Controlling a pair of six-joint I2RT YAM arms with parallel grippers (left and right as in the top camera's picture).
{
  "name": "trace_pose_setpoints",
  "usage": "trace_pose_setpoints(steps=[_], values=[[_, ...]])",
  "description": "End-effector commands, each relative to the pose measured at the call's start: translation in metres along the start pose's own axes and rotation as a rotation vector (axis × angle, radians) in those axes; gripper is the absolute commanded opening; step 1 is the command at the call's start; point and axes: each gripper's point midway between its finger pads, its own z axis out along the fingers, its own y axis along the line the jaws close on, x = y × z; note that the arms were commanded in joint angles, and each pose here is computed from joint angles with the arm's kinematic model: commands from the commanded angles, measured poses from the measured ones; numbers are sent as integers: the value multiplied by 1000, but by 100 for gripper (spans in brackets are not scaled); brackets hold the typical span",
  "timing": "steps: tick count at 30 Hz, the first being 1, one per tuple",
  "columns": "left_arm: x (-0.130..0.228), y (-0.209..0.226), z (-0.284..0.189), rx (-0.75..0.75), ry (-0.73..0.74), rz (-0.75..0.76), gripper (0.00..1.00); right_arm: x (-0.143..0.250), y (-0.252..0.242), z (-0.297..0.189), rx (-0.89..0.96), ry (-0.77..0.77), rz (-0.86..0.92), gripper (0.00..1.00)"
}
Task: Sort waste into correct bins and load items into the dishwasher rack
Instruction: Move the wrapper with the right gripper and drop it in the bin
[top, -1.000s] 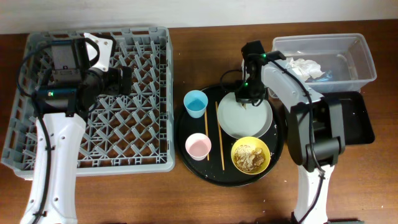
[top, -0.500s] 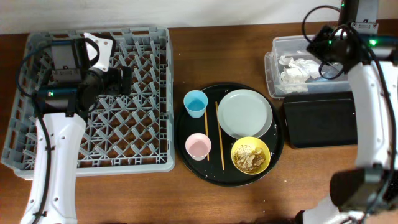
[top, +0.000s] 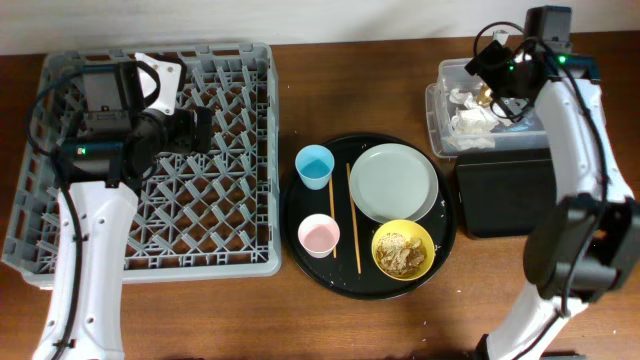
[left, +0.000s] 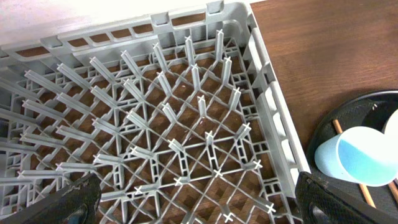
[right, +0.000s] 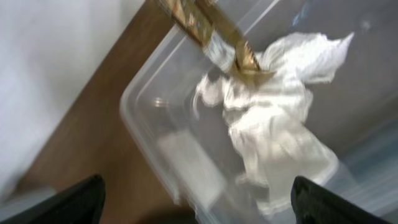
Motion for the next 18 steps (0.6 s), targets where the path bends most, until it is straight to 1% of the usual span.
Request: trace_pose_setpoints(steps=[1,3,4,6,7,9,11,15,18], values=[[-9,-3,-3,13,-22,14,100,1,37,-97,-157,-81,-260,94],[-9,-3,-3,13,-22,14,100,21,45,-136,-198,-74,-394,91],[-9,-3,-3,13,-22,14,100,38,45,-158,-199,-62,-455,89],[-9,-3,-3,13,-22,14,100,64,40,-177,-190,-9,-500,86],[-9,-3,-3,13,-22,14,99,81,37,-178,-176,46,-527,84],[-9,-3,-3,13,-22,14,100,103,33,-175,-154,122,-562,83],[-9,-3,-3,13,-22,14,100,138,31,-168,-121,248,-602,81],[-9,-3,-3,13,-22,14,100,177,11,-156,37,376,-689,77],[-9,-3,-3,13,-22,14,100,205,-3,-137,88,463,-726,76]])
